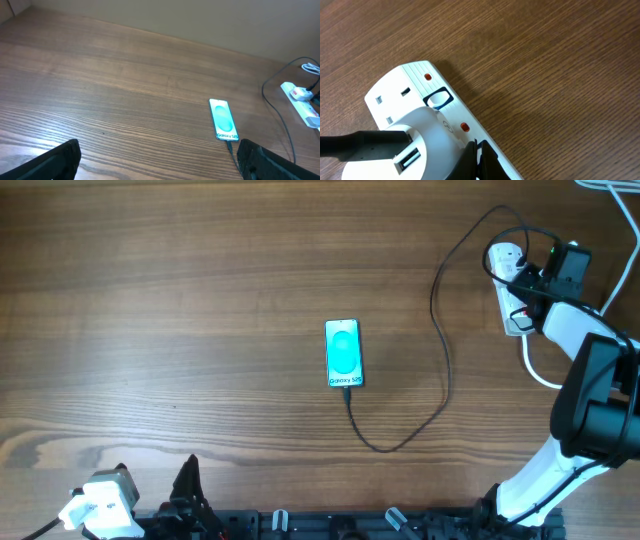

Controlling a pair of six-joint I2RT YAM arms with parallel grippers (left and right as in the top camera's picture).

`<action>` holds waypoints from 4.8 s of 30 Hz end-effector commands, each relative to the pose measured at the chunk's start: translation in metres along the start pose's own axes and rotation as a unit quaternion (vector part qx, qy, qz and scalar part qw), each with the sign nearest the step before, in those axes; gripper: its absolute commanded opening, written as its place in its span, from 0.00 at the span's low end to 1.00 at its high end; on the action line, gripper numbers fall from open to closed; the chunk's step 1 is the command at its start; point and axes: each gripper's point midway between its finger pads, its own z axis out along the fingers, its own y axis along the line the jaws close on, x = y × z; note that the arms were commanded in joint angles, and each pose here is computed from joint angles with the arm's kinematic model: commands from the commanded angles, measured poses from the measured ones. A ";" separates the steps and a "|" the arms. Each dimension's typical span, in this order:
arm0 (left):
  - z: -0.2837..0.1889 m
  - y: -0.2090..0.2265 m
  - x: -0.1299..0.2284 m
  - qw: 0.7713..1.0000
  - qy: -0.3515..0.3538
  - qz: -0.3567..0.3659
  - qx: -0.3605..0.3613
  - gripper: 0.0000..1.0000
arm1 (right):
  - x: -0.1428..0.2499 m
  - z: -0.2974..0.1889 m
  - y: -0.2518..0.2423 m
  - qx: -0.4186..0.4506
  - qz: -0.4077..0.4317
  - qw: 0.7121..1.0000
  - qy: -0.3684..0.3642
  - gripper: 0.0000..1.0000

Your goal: Plug charger to phone and switch on socket

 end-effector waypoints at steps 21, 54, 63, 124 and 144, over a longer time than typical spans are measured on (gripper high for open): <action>-0.001 0.003 -0.002 1.000 -0.006 -0.002 -0.009 1.00 | 0.060 0.009 0.048 -0.088 -0.025 0.990 0.106 0.04; 0.071 -0.068 -0.057 0.962 -0.162 0.050 0.215 1.00 | -0.048 -0.266 0.051 -0.085 0.003 0.993 -0.076 0.04; 0.144 -0.053 -0.012 0.959 -0.176 0.052 0.215 1.00 | -0.061 -0.405 0.042 -0.169 0.014 0.961 -0.219 0.06; 0.205 -0.024 0.100 0.981 -0.041 0.006 0.191 1.00 | 0.084 -0.346 0.033 -0.301 -0.105 0.913 -0.255 1.00; 0.205 -0.024 0.100 0.981 -0.041 0.006 0.191 1.00 | 0.112 -0.293 0.029 -0.333 -0.061 0.892 -0.300 1.00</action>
